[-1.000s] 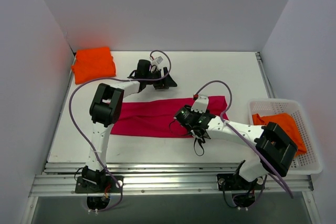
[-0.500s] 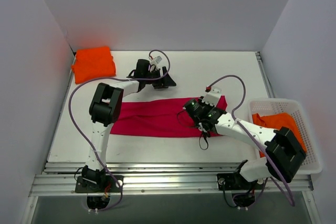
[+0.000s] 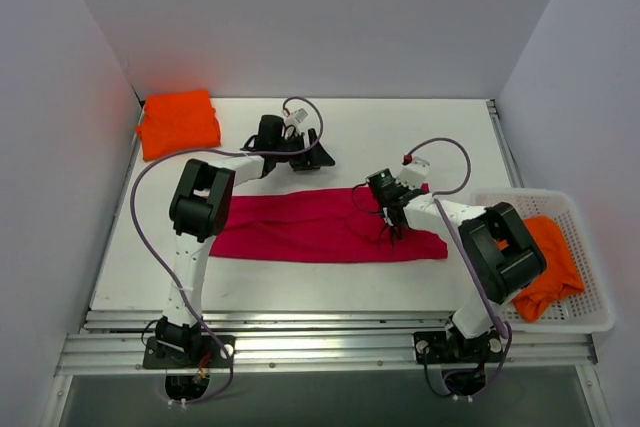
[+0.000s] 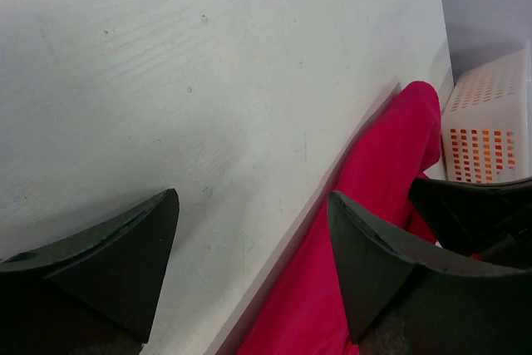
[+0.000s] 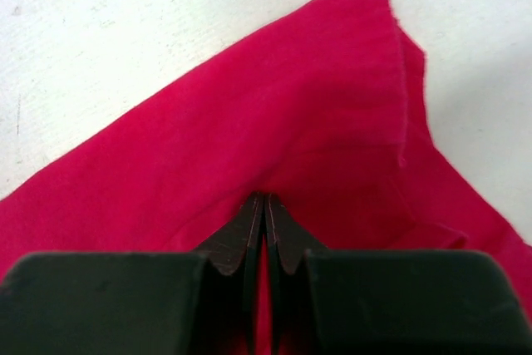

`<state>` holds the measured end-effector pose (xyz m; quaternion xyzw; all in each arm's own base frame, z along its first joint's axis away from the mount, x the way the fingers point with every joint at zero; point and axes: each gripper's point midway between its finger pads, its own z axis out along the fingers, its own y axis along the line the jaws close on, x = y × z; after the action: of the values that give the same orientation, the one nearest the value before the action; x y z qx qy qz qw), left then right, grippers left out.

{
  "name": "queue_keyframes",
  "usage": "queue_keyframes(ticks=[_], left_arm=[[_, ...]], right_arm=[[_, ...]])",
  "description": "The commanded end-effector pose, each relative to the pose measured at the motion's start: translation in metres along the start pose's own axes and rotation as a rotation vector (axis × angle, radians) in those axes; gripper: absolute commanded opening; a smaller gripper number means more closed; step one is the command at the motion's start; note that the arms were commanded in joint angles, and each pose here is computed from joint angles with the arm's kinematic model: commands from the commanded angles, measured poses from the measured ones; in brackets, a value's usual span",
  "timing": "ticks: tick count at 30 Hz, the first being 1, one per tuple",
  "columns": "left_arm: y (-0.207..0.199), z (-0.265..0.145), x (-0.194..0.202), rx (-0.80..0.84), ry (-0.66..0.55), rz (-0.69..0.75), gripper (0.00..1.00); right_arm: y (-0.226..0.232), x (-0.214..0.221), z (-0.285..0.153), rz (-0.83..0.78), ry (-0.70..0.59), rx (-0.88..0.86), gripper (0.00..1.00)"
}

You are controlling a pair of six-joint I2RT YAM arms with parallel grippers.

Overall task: Fold and stack the t-shirts
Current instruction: Fold the tshirt

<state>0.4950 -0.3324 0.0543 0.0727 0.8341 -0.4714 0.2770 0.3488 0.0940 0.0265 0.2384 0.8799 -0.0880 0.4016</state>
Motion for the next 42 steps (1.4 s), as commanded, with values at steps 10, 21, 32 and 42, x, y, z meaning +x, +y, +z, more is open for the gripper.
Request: queue_keyframes(ticks=[10, 21, 32, 42], left_arm=[[-0.01, -0.016, -0.026, 0.044, -0.057, 0.036, 0.8], [0.008, -0.045, -0.05, 0.0, -0.117, 0.017, 0.8], [-0.006, -0.112, -0.113, -0.177, -0.34, 0.095, 0.77], [0.012, -0.135, -0.121, -0.399, -0.369, 0.092, 0.78]], right_arm=[[0.083, -0.036, 0.076, 0.133, 0.052, -0.123, 0.0], [0.296, -0.163, 0.119, 0.203, -0.129, -0.857, 0.0], [0.253, -0.268, -0.023, 0.12, -0.474, -0.925, 1.0], [0.066, -0.207, -0.081, 0.257, -0.378, -0.298, 1.0]])
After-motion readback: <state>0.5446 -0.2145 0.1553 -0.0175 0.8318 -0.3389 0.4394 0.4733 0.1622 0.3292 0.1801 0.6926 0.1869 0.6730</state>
